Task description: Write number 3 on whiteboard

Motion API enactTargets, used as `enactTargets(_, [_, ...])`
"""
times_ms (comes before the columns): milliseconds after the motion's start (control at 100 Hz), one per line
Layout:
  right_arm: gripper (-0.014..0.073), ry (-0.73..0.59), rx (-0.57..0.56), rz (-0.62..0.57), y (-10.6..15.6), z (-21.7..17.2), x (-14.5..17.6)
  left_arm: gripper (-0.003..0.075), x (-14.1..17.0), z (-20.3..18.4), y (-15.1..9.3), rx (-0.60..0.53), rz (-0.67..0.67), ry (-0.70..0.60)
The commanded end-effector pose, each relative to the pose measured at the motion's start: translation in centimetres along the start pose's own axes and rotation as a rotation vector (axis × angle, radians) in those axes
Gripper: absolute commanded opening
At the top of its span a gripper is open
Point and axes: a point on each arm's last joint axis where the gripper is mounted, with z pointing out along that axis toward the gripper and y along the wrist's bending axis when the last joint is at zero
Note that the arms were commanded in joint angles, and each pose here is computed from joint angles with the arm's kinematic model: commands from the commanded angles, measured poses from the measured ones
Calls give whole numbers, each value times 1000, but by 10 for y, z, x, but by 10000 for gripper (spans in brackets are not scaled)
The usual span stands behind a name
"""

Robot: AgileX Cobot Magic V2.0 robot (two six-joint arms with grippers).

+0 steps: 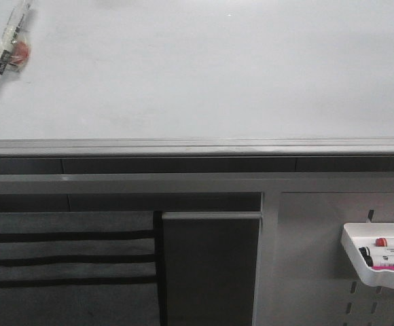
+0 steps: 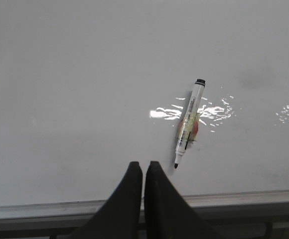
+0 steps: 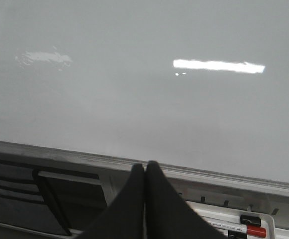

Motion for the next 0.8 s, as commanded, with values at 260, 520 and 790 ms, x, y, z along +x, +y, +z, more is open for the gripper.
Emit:
enactTargets(260, [-66,54,1,-29,1,33,-10,-20,-13,7,-1,10,9,-30])
enactTargets(520, [248,107,1,-30,1,46,-5,118,-12,8,-1,10,9,-40])
enactTargets(790, [378,97,0,-30,1,46,-6,447,-16,20,-2,18,61,-22])
